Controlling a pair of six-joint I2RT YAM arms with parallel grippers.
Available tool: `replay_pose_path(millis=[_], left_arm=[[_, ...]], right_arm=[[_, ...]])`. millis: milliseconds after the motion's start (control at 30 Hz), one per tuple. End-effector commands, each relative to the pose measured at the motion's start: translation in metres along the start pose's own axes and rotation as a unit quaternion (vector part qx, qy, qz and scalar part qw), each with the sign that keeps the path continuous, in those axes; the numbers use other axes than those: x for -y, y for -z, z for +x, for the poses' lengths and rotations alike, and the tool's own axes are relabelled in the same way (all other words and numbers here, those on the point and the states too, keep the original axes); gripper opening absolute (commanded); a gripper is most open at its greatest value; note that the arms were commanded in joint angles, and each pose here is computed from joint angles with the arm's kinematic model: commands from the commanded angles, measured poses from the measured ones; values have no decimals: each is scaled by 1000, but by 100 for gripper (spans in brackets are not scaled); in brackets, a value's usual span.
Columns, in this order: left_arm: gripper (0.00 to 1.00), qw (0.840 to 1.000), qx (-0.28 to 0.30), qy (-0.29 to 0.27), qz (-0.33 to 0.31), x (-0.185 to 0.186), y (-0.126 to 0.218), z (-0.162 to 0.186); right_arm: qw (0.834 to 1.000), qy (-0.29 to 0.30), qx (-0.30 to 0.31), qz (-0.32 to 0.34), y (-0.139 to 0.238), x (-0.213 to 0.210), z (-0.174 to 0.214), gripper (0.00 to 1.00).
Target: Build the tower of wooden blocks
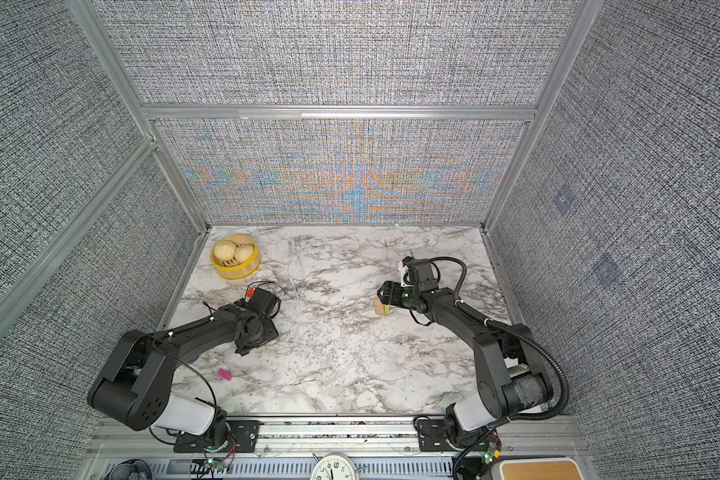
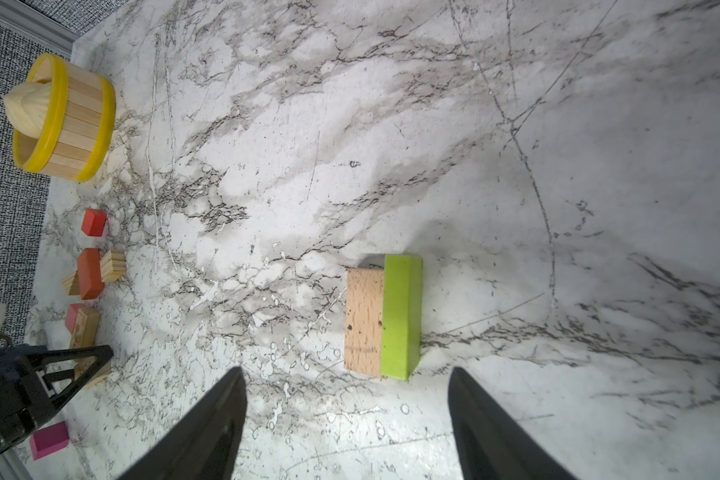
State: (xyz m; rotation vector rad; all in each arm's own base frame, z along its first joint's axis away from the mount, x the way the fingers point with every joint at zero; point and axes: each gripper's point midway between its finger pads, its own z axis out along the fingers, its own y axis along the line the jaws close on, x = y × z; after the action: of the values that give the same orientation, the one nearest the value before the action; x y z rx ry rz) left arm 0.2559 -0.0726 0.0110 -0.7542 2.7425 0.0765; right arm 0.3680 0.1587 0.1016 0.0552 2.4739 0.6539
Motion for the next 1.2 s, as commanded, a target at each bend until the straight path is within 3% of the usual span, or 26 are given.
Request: replay_pose_path(millis=[0, 133, 400, 500, 567, 833, 900, 1033, 1167], left_arm=[[64, 1000, -12, -13, 13, 5, -1, 4], [60, 999, -12, -36, 20, 10, 3, 0], [59, 987, -6, -145, 73, 52, 29, -17], [59, 975, 16, -180, 129, 82, 46, -32], [59, 957, 22, -226, 183, 111, 60, -37], [56, 897, 55, -353, 258, 187, 97, -62], [56, 872, 70, -400, 274, 206, 106, -60], [55, 803, 95, -519, 277, 238, 113, -47], [55, 759, 80, -580, 285, 260, 115, -41]], right_arm=[[1000, 3, 0, 7, 2, 2, 1, 78], [1000, 3, -1, 6, 1, 2, 1, 78], [1000, 4, 1, -9, 0, -4, -3, 78], [1000, 1, 3, -16, 0, -3, -5, 78], [1000, -4, 7, -23, 0, -2, -7, 78], [998, -33, 16, -53, 4, 1, -16, 78], [998, -35, 20, -53, 7, 3, -18, 78], [997, -44, 32, -58, 14, 8, -22, 78], [996, -48, 38, -60, 19, 10, -25, 78]])
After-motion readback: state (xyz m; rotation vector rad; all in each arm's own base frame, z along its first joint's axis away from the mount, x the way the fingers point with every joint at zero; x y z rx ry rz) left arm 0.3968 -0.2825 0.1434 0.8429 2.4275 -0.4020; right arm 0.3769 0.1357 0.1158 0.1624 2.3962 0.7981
